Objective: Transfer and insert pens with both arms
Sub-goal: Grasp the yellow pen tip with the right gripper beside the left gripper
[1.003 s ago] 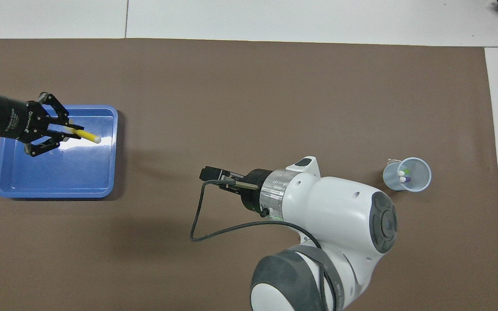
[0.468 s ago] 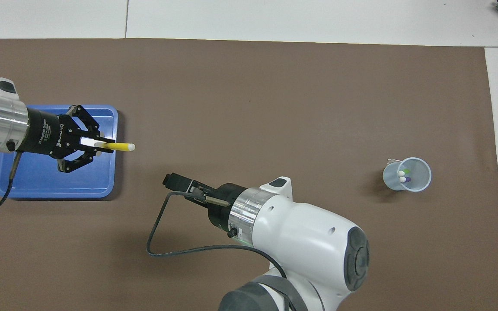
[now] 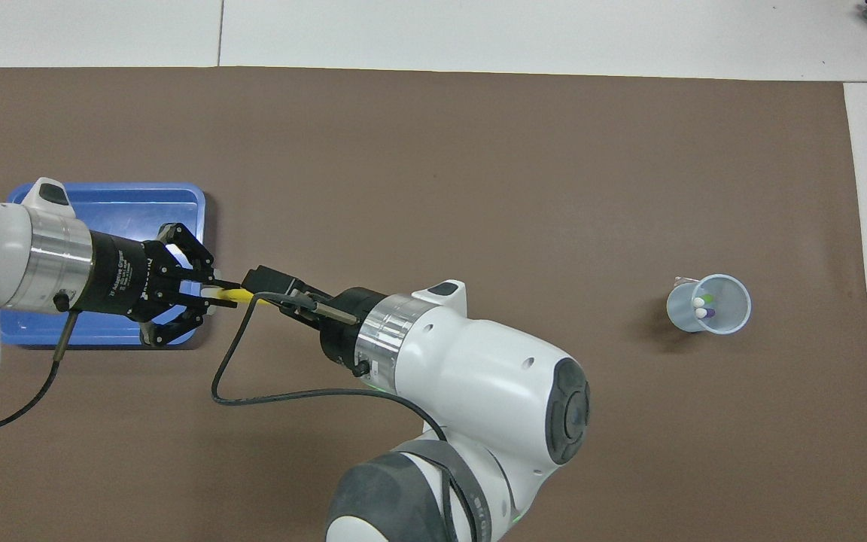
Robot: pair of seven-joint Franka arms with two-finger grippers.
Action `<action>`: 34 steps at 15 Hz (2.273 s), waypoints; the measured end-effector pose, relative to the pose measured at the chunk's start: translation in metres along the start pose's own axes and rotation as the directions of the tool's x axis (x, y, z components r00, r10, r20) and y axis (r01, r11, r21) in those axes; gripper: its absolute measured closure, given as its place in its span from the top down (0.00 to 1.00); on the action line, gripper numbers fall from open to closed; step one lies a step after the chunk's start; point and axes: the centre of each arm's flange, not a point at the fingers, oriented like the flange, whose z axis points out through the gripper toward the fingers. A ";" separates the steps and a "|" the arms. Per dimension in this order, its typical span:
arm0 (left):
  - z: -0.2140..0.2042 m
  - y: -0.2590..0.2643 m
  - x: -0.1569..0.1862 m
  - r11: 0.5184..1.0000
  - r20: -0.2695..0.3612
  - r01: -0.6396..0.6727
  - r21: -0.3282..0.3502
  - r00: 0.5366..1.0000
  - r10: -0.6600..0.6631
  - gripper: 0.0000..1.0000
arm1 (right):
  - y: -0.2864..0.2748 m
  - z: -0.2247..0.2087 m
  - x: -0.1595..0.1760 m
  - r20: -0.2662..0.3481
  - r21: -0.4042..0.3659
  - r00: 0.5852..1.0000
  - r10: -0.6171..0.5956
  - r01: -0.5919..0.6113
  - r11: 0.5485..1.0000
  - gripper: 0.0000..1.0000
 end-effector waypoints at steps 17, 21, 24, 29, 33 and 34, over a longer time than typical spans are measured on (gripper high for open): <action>0.012 -0.018 -0.027 1.000 -0.004 0.004 0.024 1.000 -0.004 0.17 | 0.006 0.014 0.005 0.058 -0.036 0.997 -0.046 0.048 0.998 0.54; 0.011 -0.018 -0.027 1.000 -0.004 0.003 0.023 1.000 -0.003 0.17 | 0.005 0.013 0.002 0.062 -0.036 0.997 -0.049 0.051 0.998 0.50; 0.011 -0.018 -0.027 1.000 -0.004 0.003 0.022 1.000 -0.003 0.17 | 0.006 0.013 0.000 0.069 -0.041 0.996 -0.050 0.053 0.998 0.44; 0.008 -0.019 -0.028 1.000 -0.004 0.001 0.018 1.000 -0.001 0.17 | 0.010 0.014 -0.002 0.075 -0.051 0.996 -0.051 0.054 0.997 0.30; 0.008 -0.019 -0.028 1.000 -0.003 0.002 0.018 1.000 -0.002 0.17 | 0.011 0.014 -0.003 0.075 -0.053 0.996 -0.051 0.055 0.997 0.20; 0.008 -0.019 -0.028 1.000 -0.002 0.003 0.018 1.000 -0.003 0.17 | 0.011 0.014 -0.003 0.075 -0.053 0.996 -0.051 0.055 0.997 0.18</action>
